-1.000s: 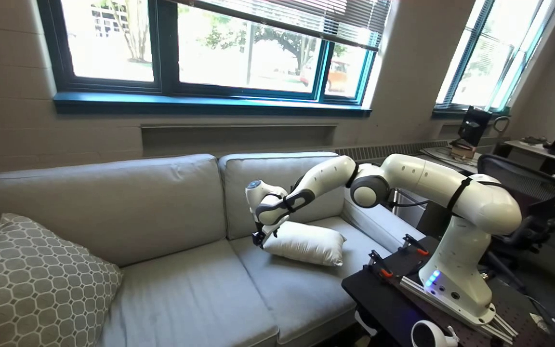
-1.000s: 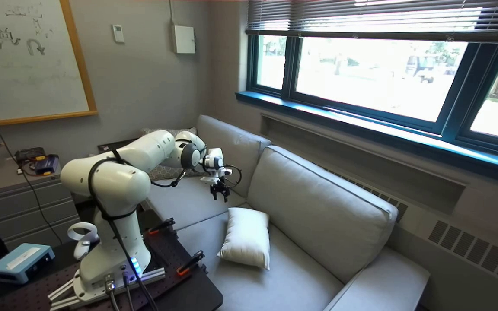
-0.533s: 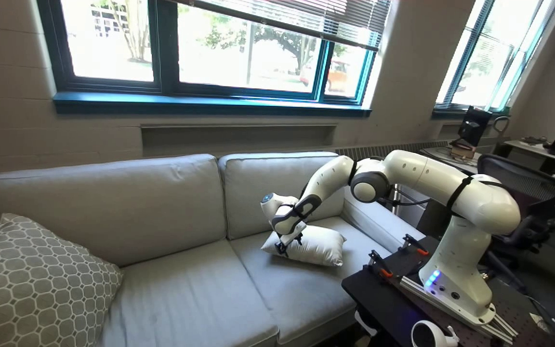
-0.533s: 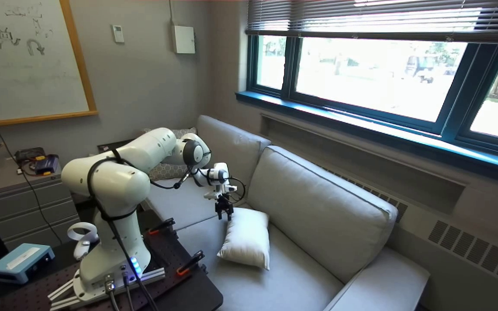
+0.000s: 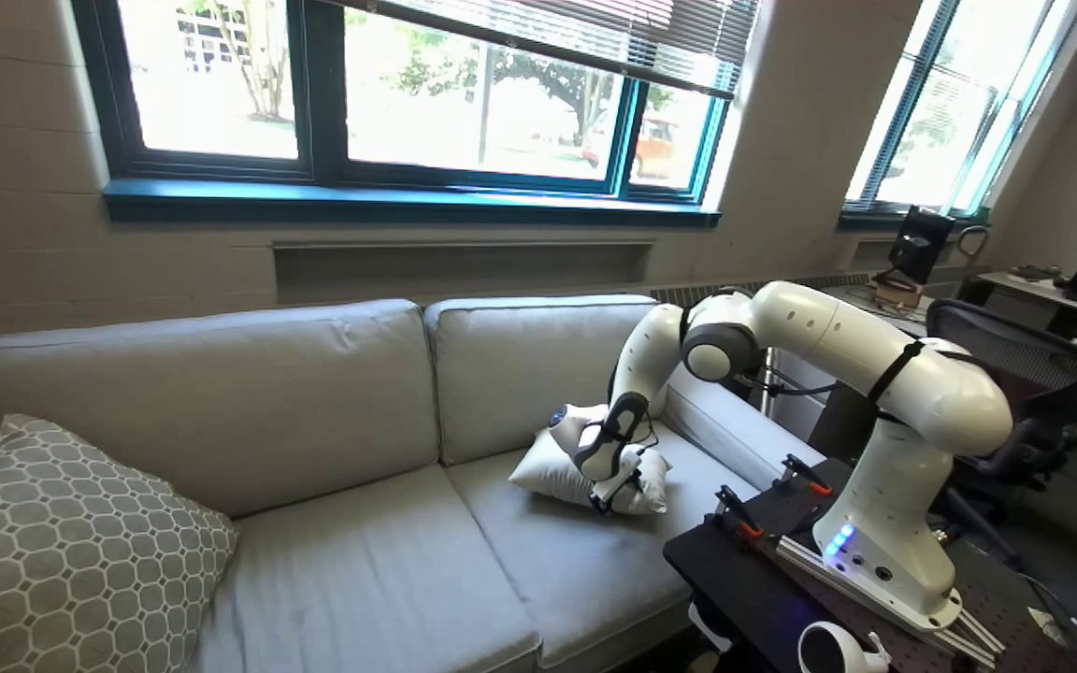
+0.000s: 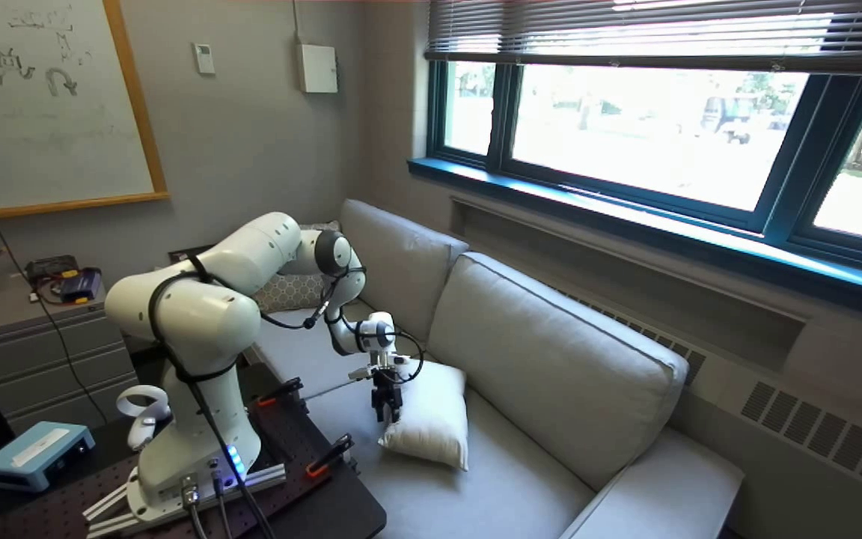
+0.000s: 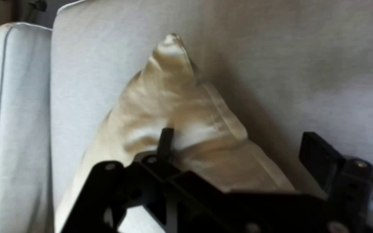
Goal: Move the small pillow to the right side of the sofa
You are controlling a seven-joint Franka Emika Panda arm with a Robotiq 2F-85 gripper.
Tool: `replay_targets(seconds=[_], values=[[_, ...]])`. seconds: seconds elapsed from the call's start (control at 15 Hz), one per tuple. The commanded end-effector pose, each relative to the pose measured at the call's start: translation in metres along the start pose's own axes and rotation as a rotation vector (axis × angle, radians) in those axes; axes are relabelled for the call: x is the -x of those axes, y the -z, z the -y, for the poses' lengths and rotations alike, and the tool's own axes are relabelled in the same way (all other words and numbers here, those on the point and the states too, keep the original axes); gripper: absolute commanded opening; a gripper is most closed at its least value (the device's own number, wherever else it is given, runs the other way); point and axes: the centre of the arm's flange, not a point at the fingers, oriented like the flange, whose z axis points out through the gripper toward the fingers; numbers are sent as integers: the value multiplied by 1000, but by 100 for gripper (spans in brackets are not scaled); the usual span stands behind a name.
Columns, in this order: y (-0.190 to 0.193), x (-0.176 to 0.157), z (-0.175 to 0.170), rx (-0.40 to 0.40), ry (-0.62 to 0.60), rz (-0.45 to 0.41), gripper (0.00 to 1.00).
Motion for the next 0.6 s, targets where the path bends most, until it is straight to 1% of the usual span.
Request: replay_targets(seconds=[0.0,0.2,0.33,0.4,0.53], values=[[10,26,-14,153,-34,-121,100],[21,21,15,260,-23,-241,100],[26,18,31,299,-40,-337,100],[27,17,38,313,-47,-370,100],[24,13,48,330,-52,-406,100]])
